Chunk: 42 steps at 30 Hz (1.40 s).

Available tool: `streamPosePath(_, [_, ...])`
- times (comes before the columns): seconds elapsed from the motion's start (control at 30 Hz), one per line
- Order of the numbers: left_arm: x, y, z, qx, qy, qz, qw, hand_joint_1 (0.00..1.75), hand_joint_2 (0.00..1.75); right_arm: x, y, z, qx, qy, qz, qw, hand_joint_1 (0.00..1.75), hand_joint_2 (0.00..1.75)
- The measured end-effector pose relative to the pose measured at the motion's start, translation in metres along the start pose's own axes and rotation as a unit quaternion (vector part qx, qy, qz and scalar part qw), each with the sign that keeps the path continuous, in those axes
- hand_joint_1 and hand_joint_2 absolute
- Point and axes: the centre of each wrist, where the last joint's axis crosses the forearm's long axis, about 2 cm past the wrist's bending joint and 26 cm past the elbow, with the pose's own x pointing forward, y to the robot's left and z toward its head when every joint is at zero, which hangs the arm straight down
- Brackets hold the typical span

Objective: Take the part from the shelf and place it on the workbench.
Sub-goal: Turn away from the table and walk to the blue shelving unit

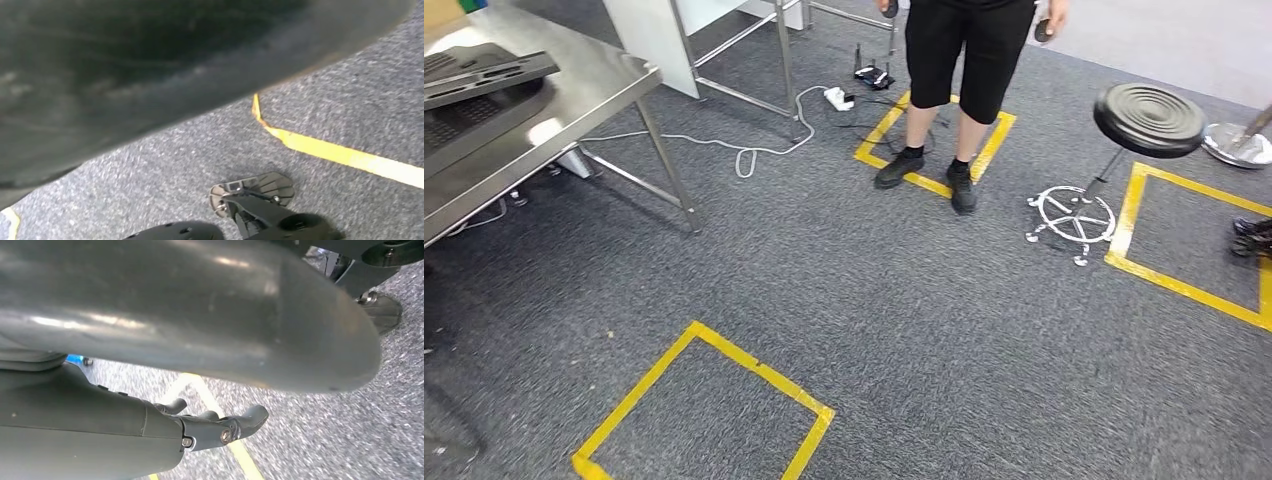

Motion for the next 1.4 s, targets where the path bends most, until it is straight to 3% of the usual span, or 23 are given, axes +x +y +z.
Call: streamPosePath(1.4, [0.0010, -0.0001, -0.0001, 0.011, -0.001, -0.005, 1.000, 0.00, 0.00, 0.0007, 0.0001, 0.0001, -0.004, 0.001, 0.005, 1.000, 0.00, 0.00])
